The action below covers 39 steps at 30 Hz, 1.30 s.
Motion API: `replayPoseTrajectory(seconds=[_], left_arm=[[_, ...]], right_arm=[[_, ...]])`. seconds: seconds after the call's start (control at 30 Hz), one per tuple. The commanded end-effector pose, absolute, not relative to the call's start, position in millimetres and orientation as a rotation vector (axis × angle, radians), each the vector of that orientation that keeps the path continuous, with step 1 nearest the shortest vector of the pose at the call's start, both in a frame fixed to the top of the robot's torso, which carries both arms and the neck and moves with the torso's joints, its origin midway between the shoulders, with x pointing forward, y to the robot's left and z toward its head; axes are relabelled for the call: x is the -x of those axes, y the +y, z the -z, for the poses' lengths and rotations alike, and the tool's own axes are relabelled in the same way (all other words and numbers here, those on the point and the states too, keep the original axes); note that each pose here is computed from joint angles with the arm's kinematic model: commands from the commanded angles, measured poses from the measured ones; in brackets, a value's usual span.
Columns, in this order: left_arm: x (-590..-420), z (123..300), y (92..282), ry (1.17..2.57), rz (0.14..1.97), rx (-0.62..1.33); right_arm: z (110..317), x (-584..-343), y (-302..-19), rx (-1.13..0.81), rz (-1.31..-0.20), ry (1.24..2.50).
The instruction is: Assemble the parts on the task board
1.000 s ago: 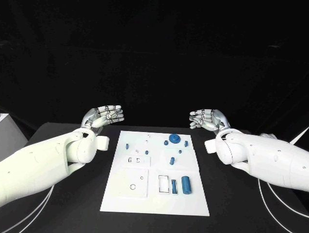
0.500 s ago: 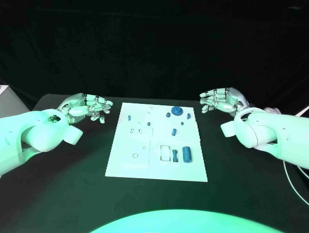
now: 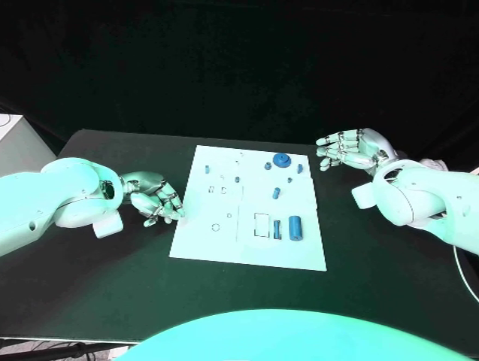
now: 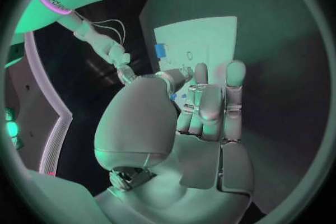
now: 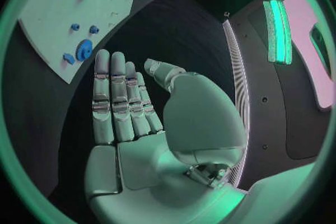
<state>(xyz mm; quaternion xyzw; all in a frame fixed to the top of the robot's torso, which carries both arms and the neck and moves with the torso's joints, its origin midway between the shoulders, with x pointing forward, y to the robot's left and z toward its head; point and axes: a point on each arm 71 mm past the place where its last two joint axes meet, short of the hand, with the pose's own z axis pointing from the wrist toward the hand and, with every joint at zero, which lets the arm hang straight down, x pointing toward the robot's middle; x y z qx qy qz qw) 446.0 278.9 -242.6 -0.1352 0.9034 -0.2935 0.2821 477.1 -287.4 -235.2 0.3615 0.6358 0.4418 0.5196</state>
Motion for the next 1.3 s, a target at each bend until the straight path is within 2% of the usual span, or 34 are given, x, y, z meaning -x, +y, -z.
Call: replayPoseTrajectory(seconds=[0.03, 0.37, 1.07, 1.3], left_arm=[[-447.1, 248.5, 286.3, 2.461, 0.496, 0.289], [-447.1, 251.6, 287.6, 2.468, 0.339, 0.287], [-448.2, 260.9, 271.8, 2.539, 0.335, 0.253], [-449.6, 265.8, 273.6, 2.553, 0.323, 0.26]], right_arm=[[236, -476, -283, -0.843, -1.068, 1.548], [236, -475, -280, -0.844, -1.071, 1.553], [236, -474, -274, -0.84, -1.086, 1.559], [235, -474, -273, -0.839, -1.088, 1.56]])
